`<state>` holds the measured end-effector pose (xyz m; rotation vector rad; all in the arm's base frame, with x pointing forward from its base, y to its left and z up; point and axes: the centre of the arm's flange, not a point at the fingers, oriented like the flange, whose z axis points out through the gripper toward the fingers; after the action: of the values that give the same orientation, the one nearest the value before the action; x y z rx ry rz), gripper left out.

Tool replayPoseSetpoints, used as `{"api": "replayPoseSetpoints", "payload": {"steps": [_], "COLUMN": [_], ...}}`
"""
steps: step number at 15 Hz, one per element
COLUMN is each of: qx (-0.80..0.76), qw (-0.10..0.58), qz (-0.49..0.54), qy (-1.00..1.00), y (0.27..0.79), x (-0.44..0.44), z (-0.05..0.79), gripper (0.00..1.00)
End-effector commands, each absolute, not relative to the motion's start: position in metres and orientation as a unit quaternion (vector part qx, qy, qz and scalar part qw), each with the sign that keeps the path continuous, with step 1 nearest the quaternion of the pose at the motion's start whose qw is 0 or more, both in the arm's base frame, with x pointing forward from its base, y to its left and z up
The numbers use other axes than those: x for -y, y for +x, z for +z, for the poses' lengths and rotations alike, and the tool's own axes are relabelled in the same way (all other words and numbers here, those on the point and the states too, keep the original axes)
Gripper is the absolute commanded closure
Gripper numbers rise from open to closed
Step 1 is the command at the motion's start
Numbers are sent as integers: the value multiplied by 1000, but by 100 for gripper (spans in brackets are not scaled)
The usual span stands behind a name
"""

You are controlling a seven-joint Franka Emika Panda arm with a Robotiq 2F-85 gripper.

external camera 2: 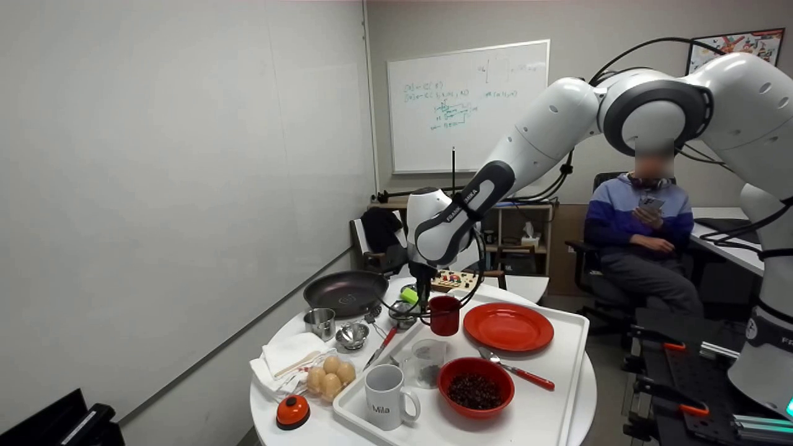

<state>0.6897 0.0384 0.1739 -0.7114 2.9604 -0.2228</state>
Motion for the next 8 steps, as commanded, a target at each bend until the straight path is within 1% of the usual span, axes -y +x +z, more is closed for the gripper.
{"api": "replayPoseSetpoints", "payload": {"steps": [1, 8], "qx": [-962, -941], "qw": [43, 53], "qz": [-80, -127], "qy": [-257, -309], "y": [669, 661], "x": [-56, -114], "z": [203, 233], "gripper": [91, 91]}}
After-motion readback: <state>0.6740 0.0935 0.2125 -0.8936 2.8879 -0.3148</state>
